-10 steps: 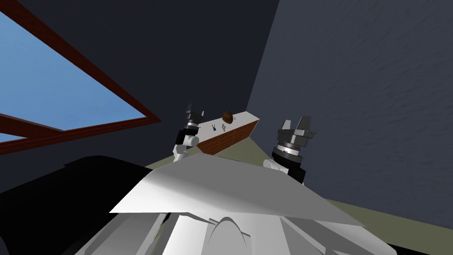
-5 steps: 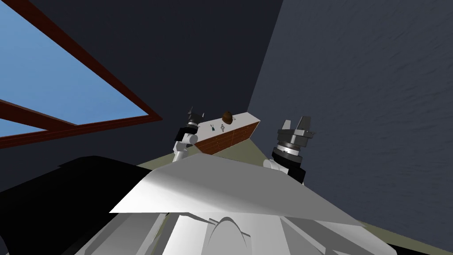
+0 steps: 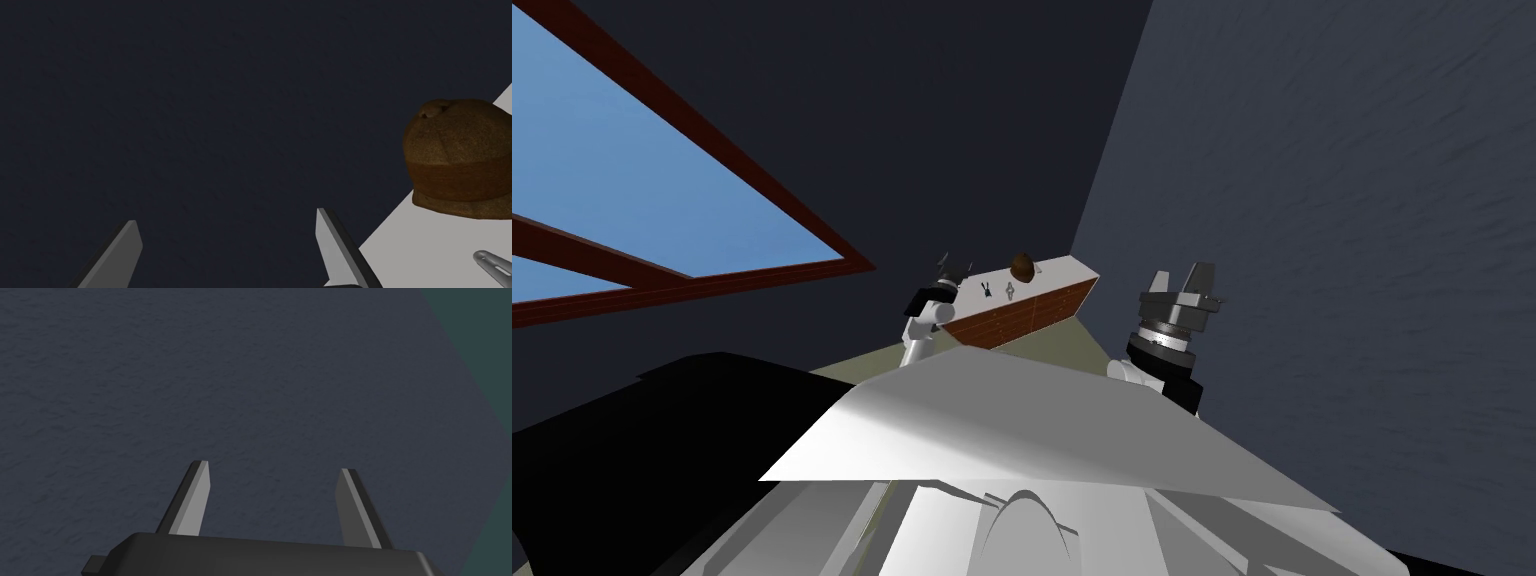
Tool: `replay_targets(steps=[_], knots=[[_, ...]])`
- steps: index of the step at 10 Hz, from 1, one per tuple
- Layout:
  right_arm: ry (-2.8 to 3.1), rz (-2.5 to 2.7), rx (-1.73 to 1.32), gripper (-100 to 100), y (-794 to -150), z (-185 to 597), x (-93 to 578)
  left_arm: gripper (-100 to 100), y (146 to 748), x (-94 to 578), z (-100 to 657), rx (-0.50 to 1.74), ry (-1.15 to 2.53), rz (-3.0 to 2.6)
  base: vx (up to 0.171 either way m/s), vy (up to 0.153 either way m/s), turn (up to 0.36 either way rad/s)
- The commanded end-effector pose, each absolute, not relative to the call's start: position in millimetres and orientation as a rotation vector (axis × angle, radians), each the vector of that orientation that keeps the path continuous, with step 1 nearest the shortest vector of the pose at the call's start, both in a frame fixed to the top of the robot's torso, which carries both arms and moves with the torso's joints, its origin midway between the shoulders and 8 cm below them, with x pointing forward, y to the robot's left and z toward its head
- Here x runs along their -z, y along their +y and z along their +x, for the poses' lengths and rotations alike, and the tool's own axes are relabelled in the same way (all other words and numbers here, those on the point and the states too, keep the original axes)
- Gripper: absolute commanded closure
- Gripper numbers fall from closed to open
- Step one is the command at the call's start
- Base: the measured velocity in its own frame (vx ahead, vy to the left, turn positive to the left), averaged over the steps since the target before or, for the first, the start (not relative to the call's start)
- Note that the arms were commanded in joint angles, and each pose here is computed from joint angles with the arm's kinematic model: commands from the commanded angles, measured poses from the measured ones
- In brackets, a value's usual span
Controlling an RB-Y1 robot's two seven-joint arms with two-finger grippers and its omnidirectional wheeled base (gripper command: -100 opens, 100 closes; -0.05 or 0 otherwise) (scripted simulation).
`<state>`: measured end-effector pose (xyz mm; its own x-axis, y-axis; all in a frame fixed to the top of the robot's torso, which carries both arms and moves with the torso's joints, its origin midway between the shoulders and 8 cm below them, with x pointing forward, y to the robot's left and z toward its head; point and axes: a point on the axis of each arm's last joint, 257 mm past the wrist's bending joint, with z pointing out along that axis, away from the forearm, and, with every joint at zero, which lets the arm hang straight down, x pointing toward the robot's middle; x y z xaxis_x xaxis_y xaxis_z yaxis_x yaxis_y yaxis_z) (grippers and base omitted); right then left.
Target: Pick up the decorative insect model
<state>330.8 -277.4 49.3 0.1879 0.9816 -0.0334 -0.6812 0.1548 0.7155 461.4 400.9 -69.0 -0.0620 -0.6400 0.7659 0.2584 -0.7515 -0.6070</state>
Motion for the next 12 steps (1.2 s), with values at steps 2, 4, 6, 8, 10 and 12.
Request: replay_targets(steps=[2,4,6,8,10,12], knots=[[0.574,0.641,-1.289,0,-277,331,-49,-100,425,102,462,1.862,0.34,-1.753,0.081,-0.089,0.038],[0.575,0.642,-1.289,0,-277,331,-49,-100,441,123,460,1.847,0.281,-1.841,0.125,-0.132,0.05],[0.575,0.641,-1.289,0,-277,331,-49,-100,474,163,450,1.804,0.148,-1.993,0.131,-0.118,0.031],[0.575,0.641,-1.289,0,-277,331,-49,-100,490,188,442,1.771,0.07,-2.08,0.114,-0.096,0.01],[0.575,0.641,-1.289,0,-277,331,-49,-100,505,207,432,1.742,-0.006,-2.143,0.094,-0.067,0.003],[0.575,0.641,-1.289,0,-277,331,-49,-100,521,230,419,1.7,-0.089,-2.209,0.099,-0.069,-0.004]])
